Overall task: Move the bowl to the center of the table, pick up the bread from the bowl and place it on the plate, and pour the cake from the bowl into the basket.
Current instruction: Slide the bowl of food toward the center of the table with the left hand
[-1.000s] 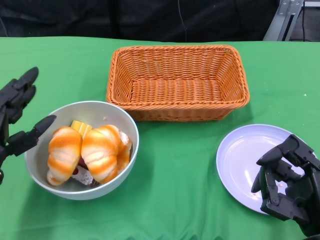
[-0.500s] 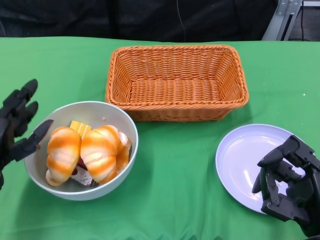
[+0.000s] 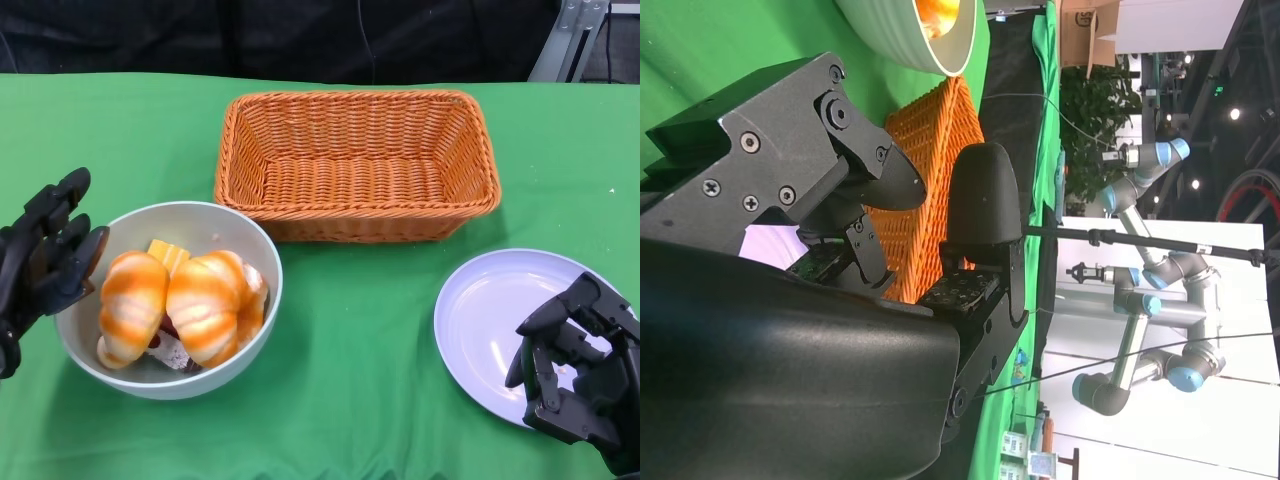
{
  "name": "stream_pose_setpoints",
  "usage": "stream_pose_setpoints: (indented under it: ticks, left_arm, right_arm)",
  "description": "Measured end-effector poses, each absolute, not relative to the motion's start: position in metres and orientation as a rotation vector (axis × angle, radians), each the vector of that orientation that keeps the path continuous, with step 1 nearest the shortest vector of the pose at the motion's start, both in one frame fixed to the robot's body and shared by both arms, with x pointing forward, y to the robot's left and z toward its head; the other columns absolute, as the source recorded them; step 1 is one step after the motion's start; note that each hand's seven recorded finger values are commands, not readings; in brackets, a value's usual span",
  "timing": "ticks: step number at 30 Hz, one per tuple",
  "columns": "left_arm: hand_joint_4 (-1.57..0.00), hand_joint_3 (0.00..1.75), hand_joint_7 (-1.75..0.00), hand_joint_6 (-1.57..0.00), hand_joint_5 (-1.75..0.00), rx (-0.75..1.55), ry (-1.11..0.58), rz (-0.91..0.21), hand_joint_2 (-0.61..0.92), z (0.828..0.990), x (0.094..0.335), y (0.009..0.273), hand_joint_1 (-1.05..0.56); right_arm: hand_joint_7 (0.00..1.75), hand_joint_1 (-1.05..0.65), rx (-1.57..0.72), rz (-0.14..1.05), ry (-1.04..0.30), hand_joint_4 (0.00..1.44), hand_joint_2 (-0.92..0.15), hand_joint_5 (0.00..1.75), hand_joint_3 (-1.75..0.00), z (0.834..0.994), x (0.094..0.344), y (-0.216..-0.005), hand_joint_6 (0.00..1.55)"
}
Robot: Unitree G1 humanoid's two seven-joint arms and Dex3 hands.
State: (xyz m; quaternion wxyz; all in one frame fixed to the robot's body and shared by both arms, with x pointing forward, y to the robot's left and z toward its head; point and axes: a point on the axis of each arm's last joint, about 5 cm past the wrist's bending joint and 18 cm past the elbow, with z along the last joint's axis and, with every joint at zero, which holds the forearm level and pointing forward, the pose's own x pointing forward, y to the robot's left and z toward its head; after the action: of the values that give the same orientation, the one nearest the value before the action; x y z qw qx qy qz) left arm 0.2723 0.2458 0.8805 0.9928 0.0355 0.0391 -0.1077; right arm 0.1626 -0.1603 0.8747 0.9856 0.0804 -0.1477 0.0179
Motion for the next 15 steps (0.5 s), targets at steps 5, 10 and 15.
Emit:
stream_pose_setpoints:
  ticks: [5, 10, 15]
  left_arm:
    - [-0.04, 0.65, -0.01, -0.04, -0.02, 0.06, 0.076, -0.208, 0.92, 0.88, 0.273, 0.24, -0.88]
    - [0.0, 0.66, 0.0, -0.02, 0.0, 0.069, 0.088, -0.212, 0.92, 0.881, 0.271, 0.237, -0.87]
    - [0.0, 0.67, 0.0, 0.0, 0.0, 0.075, 0.116, -0.23, 0.92, 0.884, 0.272, 0.234, -0.85]
  right_arm:
    - [1.53, 0.01, 0.161, 0.035, -0.297, 0.78, -0.54, 1.73, -1.27, 0.875, 0.163, -0.16, 0.66]
    - [1.52, 0.02, 0.161, 0.035, -0.297, 0.77, -0.55, 1.73, -1.26, 0.875, 0.163, -0.16, 0.65]
    - [1.52, 0.02, 0.16, 0.036, -0.297, 0.77, -0.56, 1.72, -1.24, 0.875, 0.163, -0.16, 0.65]
